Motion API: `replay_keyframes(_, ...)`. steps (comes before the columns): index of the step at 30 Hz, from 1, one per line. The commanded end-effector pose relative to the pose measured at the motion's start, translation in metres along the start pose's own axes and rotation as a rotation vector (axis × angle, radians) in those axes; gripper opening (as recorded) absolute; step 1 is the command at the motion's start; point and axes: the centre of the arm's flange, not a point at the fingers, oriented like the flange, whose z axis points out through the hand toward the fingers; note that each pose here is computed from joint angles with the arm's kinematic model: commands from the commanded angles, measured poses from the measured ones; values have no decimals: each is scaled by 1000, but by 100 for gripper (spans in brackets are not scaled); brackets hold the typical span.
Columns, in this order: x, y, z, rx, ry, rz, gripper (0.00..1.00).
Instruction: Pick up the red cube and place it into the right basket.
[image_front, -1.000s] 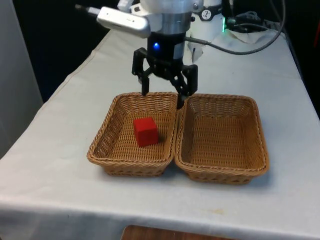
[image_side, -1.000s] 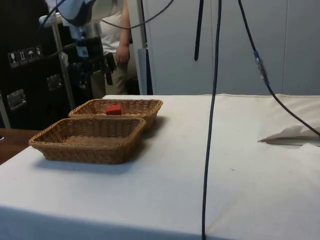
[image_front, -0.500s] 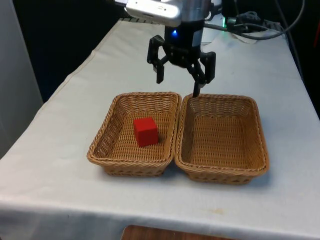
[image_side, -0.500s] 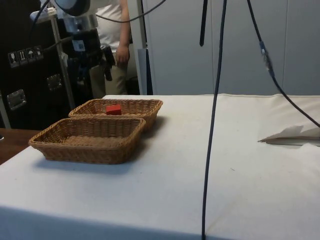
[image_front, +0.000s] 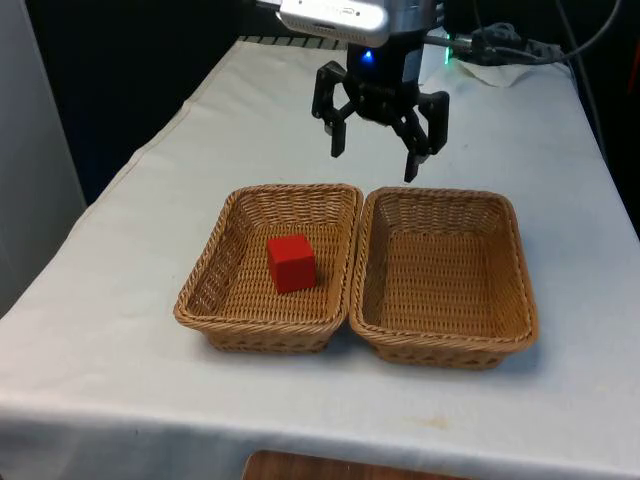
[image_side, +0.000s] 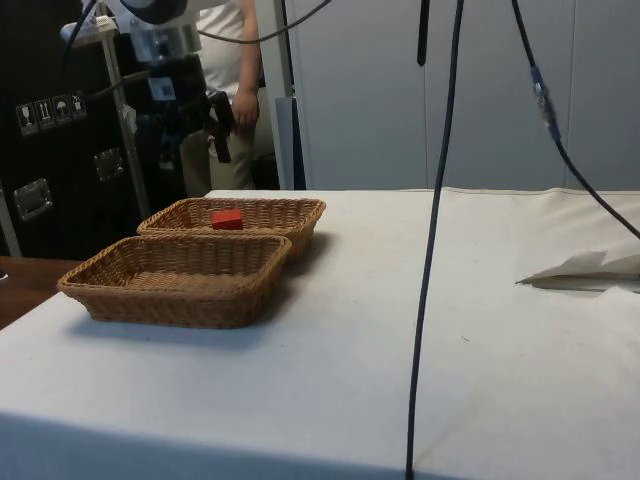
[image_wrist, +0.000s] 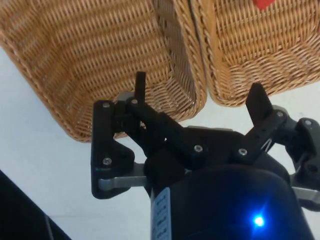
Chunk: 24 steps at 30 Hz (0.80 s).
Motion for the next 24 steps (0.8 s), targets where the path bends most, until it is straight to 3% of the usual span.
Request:
replay_keyframes(1, -10, 1, -3, 3, 4, 0, 100)
replay_keyframes(2, -1, -1, 0, 2, -2, -3, 100)
replay_keyframes(3, -11, 1, -4, 4, 2, 0, 100)
replay_keyframes(7, -17, 0, -6, 6, -6, -4, 100)
replay_keyframes(10, -21, 0, -7, 8, -9, -4, 100)
replay_keyframes(11, -12, -3, -5, 7, -14, -7, 100)
replay_keyframes(13, -25, -1, -7, 9, -13, -7, 100)
replay_keyframes(18, -30, -4, -7, 17, -13, -9, 100)
replay_keyframes(19, -22, -6, -5, 14, -26, -10, 100)
replay_keyframes(20, -31, -5, -8, 19, -11, -9, 100)
replay_keyframes(24, -36, -9, -7, 31, -4, -10, 100)
